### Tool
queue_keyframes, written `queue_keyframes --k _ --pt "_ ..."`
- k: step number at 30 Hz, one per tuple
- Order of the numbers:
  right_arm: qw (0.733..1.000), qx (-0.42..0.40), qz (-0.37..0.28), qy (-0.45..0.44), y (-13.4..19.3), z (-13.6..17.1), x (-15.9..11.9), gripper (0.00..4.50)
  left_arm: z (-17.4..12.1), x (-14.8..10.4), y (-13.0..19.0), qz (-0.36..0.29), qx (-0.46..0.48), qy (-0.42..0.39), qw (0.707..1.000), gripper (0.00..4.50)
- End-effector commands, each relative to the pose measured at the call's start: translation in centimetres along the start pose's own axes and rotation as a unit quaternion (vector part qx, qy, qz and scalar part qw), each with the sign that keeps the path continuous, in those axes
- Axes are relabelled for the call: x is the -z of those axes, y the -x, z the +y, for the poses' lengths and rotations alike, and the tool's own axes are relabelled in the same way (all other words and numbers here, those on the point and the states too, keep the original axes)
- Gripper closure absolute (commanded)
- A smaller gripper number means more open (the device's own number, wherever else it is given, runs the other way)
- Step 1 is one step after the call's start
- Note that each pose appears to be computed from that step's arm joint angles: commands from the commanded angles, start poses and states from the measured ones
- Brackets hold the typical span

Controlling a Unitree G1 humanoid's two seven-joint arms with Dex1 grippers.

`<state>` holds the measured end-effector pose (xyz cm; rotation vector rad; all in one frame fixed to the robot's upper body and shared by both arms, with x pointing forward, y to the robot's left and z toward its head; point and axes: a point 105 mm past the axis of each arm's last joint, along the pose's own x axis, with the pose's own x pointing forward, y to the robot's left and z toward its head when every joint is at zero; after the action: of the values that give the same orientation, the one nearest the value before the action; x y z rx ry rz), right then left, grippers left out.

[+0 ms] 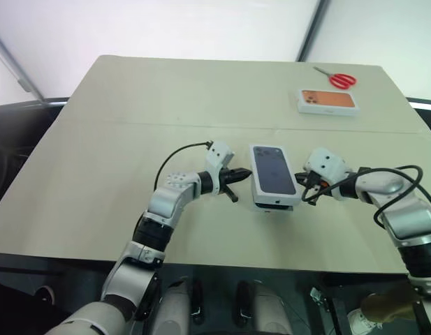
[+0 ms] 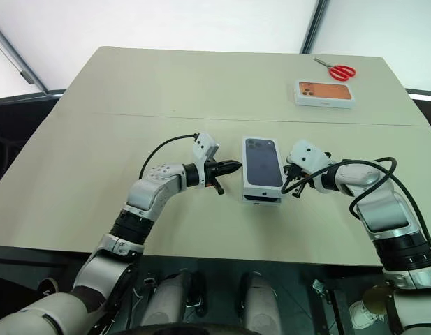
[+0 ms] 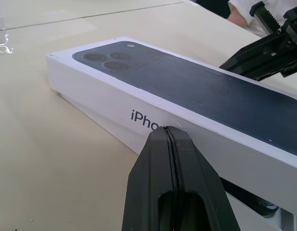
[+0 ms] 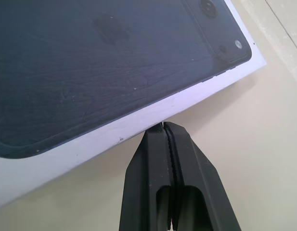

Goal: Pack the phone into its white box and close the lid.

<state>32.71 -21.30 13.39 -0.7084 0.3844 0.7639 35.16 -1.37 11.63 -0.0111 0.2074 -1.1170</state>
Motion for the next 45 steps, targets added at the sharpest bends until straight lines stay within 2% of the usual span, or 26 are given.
queue_keyframes --k 1,19,24,31,34,36,38,41,45 --pt "0.999 -0.019 -0.031 0.03 0.7 0.6 -2.1 4.46 -1.8 -0.7 -0.8 -0.008 0.037 -0.017 0.999 4.5" --pt "0.996 -0.075 0.0 0.054 0.1 3.3 -0.3 4.46 -1.0 1.7 0.9 0.029 0.029 -0.008 0.999 4.5" --pt "0.997 -0.064 -0.008 0.043 0.7 2.4 -0.6 4.46 -1.3 1.1 0.8 0.015 0.028 -0.006 0.999 4.5" --pt "0.997 -0.055 0.013 0.054 1.5 1.2 0.1 4.46 -1.5 -0.3 0.5 0.002 0.035 -0.011 0.999 4.5" --pt "0.997 -0.035 0.016 0.06 2.3 -0.3 0.1 4.46 -0.2 -0.8 1.1 -0.001 0.02 -0.017 1.0 4.5" --pt "0.999 -0.022 -0.015 0.029 2.7 -1.5 -1.3 4.46 0.4 -1.8 1.6 -0.01 0.016 -0.024 1.0 4.5" --pt "0.999 -0.035 -0.024 0.019 2.8 -1.3 -1.7 4.46 0.5 -2.1 1.7 -0.01 0.019 -0.028 0.999 4.5" --pt "0.995 -0.1 -0.009 0.015 3.0 1.2 -1.1 4.46 0.1 -1.7 1.8 0.005 0.035 -0.028 0.999 4.5" --pt "0.997 -0.069 -0.043 0.003 2.8 0.2 -2.4 4.46 0.1 -2.3 1.8 -0.017 0.031 -0.018 0.999 4.5"
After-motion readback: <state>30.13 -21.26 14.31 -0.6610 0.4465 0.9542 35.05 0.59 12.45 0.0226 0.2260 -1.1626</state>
